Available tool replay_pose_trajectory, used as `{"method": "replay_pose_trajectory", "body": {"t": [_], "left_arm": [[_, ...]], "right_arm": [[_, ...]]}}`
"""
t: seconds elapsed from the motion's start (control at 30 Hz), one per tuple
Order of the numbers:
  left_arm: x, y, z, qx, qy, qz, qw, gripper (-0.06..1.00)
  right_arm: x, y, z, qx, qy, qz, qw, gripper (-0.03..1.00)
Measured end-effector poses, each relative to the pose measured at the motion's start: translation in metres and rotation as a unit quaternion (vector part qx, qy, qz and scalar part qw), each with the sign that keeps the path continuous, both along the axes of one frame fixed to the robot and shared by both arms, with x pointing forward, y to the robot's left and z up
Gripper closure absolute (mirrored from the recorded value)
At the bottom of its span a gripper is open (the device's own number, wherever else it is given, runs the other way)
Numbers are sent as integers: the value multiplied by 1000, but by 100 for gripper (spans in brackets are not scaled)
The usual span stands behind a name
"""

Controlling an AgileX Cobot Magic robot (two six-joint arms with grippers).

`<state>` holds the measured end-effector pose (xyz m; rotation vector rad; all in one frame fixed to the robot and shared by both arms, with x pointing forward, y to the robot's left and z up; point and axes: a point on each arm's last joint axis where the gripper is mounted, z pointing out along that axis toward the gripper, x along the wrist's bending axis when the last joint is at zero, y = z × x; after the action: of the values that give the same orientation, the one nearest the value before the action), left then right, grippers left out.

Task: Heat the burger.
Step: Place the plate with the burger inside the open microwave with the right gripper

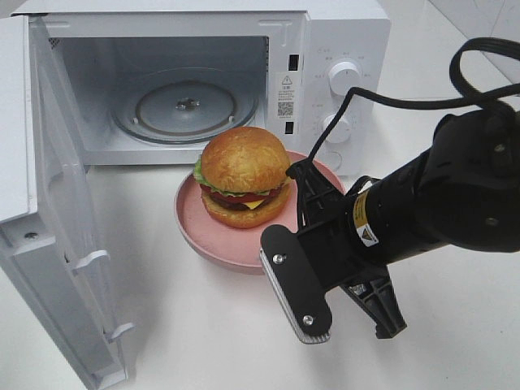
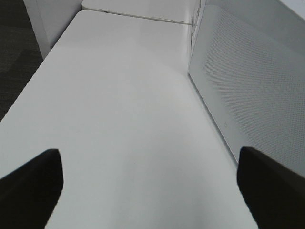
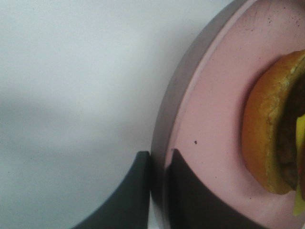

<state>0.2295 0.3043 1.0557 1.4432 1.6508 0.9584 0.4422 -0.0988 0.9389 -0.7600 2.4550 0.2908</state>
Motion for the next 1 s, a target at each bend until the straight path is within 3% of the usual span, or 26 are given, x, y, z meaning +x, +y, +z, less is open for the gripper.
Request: {"method": "replay_pose_trajectory", "body": {"t": [0.33,1.0], "left_arm": [[0,0,0,0,0,0,1000,4],[0,0,0,0,0,0,1000,4]], "right_arm": [[6,-6,0,-3,2,33,999,92],[28,-3,13,16,-21,20,999,92]]}}
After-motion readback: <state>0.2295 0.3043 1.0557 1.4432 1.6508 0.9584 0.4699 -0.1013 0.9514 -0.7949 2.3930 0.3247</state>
